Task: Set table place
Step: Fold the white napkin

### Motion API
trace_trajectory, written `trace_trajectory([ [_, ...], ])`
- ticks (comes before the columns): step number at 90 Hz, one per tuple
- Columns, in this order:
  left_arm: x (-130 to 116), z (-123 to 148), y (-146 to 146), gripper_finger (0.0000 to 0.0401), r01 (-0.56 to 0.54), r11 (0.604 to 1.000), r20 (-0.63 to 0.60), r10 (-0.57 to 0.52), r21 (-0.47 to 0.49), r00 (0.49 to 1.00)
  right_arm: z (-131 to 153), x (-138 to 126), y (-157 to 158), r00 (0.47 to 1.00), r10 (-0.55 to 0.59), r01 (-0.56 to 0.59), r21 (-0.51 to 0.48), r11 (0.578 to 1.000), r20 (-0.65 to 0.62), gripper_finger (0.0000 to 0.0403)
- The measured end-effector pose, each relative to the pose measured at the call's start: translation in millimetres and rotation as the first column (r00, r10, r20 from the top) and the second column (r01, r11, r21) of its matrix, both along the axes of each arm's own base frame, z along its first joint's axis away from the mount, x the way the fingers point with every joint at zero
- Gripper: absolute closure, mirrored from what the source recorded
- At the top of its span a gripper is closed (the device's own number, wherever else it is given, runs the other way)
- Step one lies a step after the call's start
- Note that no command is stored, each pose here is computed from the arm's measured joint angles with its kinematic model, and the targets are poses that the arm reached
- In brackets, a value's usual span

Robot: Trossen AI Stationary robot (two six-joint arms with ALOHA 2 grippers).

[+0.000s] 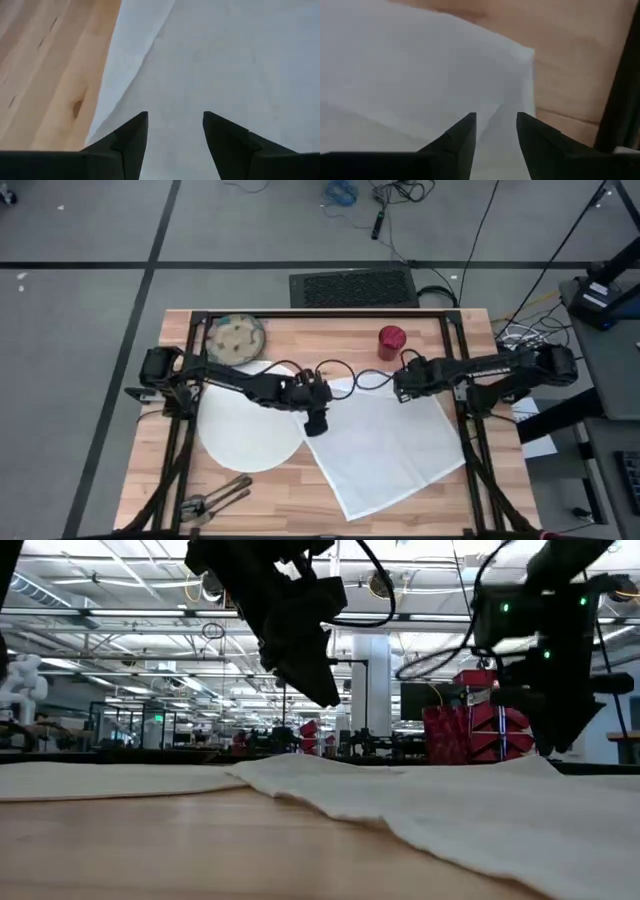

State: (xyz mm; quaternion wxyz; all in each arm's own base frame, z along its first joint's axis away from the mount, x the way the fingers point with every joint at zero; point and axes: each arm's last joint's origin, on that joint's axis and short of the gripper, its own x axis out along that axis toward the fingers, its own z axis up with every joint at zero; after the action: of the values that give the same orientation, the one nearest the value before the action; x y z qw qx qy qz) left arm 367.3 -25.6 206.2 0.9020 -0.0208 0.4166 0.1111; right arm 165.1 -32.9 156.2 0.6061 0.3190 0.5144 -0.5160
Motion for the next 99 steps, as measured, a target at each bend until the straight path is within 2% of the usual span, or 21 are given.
trace_trajectory([
  [37, 2, 2, -6, 0.0223, 0.011, 1.000, 0.030, -0.011, 0.002, 0.999, -12, -9, -17, 0.981, 0.023, -0.034, 0.053, 0.998, 0.194, 0.0275],
  [61, 4, 4, -5, 0.0223, -0.004, 1.000, 0.060, 0.003, 0.017, 0.998, 1, 4, -18, 0.910, 0.105, -0.125, 0.024, 0.992, 0.402, 0.0275],
  [73, 7, 4, -5, 0.0223, -0.008, 1.000, 0.094, 0.006, 0.016, 0.996, 0, 2, -18, 0.918, 0.103, -0.125, 0.033, 0.992, 0.383, 0.0275],
  [87, 10, 3, -6, 0.0223, -0.011, 1.000, 0.112, 0.008, 0.019, 0.994, -3, -6, -15, 0.947, 0.066, -0.097, 0.084, 0.992, 0.315, 0.0275],
  [99, 11, 1, -6, 0.0223, -0.013, 1.000, 0.112, 0.010, 0.020, 0.994, -3, -7, -11, 0.948, 0.070, -0.118, 0.139, 0.983, 0.311, 0.0277],
])
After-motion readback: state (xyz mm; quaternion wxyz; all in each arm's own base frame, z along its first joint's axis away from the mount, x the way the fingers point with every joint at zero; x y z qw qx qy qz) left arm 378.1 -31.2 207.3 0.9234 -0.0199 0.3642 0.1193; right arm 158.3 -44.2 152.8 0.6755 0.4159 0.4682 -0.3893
